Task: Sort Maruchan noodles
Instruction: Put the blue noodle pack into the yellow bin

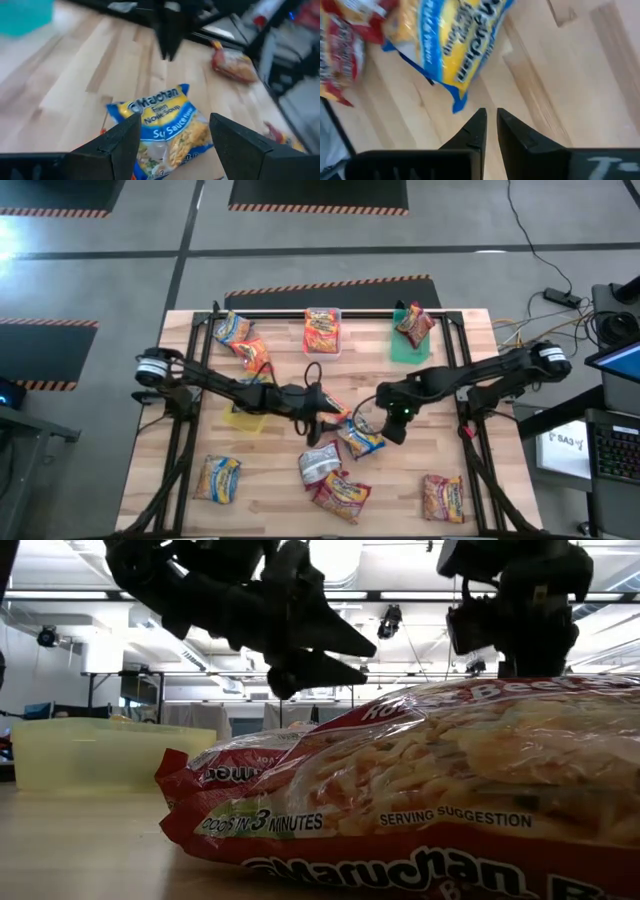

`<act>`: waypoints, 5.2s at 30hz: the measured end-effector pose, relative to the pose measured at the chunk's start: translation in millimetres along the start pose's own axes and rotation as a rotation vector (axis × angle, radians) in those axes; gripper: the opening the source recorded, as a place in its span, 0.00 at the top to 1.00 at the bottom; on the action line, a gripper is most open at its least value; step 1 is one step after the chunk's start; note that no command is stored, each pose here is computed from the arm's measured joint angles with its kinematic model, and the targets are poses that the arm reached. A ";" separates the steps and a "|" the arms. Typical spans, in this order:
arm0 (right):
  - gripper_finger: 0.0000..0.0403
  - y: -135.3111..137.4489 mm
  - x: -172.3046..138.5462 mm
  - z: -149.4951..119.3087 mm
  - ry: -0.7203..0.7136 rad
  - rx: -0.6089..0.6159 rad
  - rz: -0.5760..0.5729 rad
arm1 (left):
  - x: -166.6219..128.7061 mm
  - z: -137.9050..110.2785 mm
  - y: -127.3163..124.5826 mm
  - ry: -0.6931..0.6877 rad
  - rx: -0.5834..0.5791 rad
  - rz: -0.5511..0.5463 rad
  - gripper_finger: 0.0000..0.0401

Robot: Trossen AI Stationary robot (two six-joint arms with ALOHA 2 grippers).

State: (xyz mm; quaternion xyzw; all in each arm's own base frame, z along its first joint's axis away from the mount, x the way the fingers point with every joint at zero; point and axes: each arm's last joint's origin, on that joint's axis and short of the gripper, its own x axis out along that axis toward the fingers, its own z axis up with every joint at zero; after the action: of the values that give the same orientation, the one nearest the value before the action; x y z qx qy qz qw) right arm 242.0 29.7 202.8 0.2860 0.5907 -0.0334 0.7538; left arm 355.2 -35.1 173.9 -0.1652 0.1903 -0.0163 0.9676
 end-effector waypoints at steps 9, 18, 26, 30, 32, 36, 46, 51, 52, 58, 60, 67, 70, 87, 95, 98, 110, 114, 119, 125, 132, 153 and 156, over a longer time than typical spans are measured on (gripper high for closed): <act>0.91 -2.5 2.5 -0.6 0.052 -0.014 0.034 | 4.7 -9.1 -9.0 0.009 -0.528 -0.022 0.45; 0.71 -10.3 10.8 -8.1 0.029 -0.085 0.052 | 5.3 -18.5 -24.3 0.090 -0.782 -0.079 0.45; 0.58 -13.5 21.1 -7.8 -0.045 -0.166 0.094 | 4.6 -29.4 -18.6 0.156 -0.982 0.054 0.45; 0.56 -14.1 27.3 -5.4 -0.103 -0.194 0.126 | 4.7 -29.3 -18.2 0.147 -1.010 0.066 0.45; 0.55 -14.8 30.2 -4.2 -0.128 -0.200 0.138 | 5.1 -28.7 -17.9 0.136 -1.011 0.078 0.45; 0.55 -17.4 38.6 -2.1 -0.159 -0.203 0.154 | 18.4 -31.3 -18.5 0.162 -1.017 0.072 0.45; 0.56 -16.2 51.1 5.5 -0.199 -0.212 0.206 | 58.2 -39.4 -19.9 0.261 -0.967 0.039 0.45; 0.56 -14.3 55.6 9.7 -0.219 -0.232 0.243 | 58.1 -43.9 -17.0 0.286 -0.999 0.068 0.45; 0.57 -13.8 56.9 10.7 -0.223 -0.235 0.252 | 57.4 -46.0 -16.2 0.300 -1.013 0.085 0.45; 0.57 -13.7 67.1 14.6 -0.222 -0.245 0.279 | 56.0 -49.5 -13.1 0.330 -1.116 0.141 0.45; 0.57 -13.5 70.6 16.5 -0.224 -0.252 0.287 | 55.8 -49.3 -10.4 0.335 -1.127 0.151 0.45; 0.58 -11.5 77.5 20.6 -0.221 -0.271 0.339 | 56.4 -47.9 -8.9 0.312 -1.092 0.165 0.45; 0.58 -10.4 76.3 21.7 -0.229 -0.293 0.340 | 57.1 -46.6 -9.1 0.309 -1.047 0.161 0.45; 0.58 -7.2 73.1 21.7 -0.207 -0.312 0.388 | 57.6 -43.3 -10.0 0.310 -0.961 0.134 0.86; 0.58 -5.2 70.6 24.3 -0.214 -0.290 0.386 | 50.9 -36.6 -12.3 0.325 -0.887 0.134 0.88; 0.58 -4.9 67.9 24.0 -0.217 -0.286 0.379 | 46.0 -33.2 -12.4 0.334 -0.859 0.157 0.90; 0.58 2.1 27.3 20.2 -0.319 -0.312 0.422 | 42.2 -30.4 -13.3 0.344 -0.807 0.161 1.00; 0.58 -1.5 17.5 15.4 -0.324 -0.305 0.380 | 42.2 -30.0 -13.6 0.344 -0.802 0.154 1.00; 0.58 -6.6 5.8 9.2 -0.358 -0.312 0.281 | 38.9 -23.0 -14.7 0.322 -0.767 0.140 1.00; 0.58 -7.1 -5.2 6.0 -0.398 -0.321 0.266 | 23.8 -1.2 -16.4 0.242 -0.681 0.169 1.00; 0.58 -7.4 -7.9 5.6 -0.419 -0.317 0.249 | 1.8 14.5 -18.5 0.219 -0.590 0.258 1.00; 0.51 -16.0 49.5 19.6 -0.248 -0.219 0.244 | 19.0 -18.4 -13.1 0.447 -0.536 0.186 0.93; 0.50 -15.2 56.7 23.4 -0.255 -0.227 0.268 | 19.6 -19.3 -13.2 0.458 -0.530 0.172 0.86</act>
State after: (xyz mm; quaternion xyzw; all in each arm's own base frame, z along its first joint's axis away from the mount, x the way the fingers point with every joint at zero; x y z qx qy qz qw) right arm 273.6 22.3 148.5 0.2686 0.4471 0.0980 0.8475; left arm 366.5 -55.5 154.2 -0.3857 0.4131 0.0783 0.8212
